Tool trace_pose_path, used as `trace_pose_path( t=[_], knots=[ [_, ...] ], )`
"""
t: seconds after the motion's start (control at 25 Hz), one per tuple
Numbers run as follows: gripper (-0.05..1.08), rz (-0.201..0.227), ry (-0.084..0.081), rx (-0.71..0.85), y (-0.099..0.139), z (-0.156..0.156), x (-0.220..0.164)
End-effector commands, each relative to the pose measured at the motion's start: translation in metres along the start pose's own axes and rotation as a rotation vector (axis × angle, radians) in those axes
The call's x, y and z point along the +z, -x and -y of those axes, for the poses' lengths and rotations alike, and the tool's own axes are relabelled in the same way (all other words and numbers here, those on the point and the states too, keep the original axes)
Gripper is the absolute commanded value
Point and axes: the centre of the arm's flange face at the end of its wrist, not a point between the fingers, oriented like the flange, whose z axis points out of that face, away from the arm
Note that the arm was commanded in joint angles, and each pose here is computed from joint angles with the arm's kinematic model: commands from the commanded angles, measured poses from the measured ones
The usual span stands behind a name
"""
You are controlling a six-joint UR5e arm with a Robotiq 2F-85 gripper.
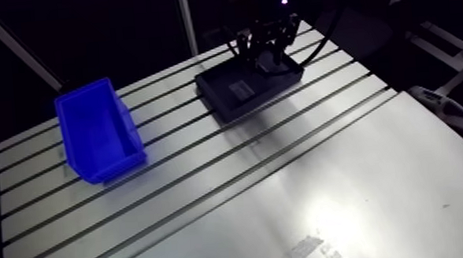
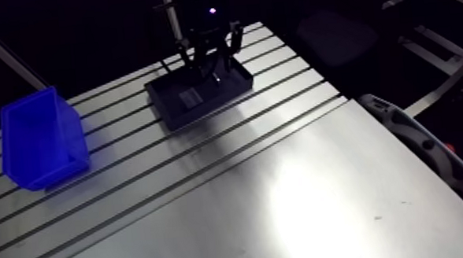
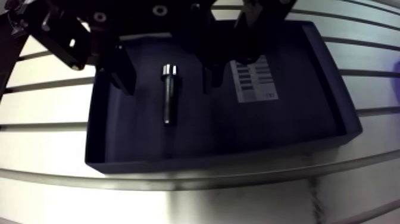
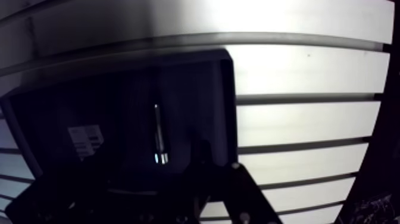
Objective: Pick up the M10 bolt from the tray and put it into the blue bin.
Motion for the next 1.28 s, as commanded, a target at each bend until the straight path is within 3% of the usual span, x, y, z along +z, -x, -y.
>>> trace_pose_path(
  t=[0.04,0.2,1.04,1.28],
  knots=[
    [0.39,-0.002,0.001,0.000,-0.0008,0.0008,0.0005],
    [0.42,-0.026,0.012,-0.001,-0.0031,-0.0004,-0.0021],
    [0.50,-0.015,0.006,-0.004,-0.0050,0.0024,0.0064],
    [0.57,-0.017,0.009,-0.006,-0.0055,0.0030,0.0048]
  ],
)
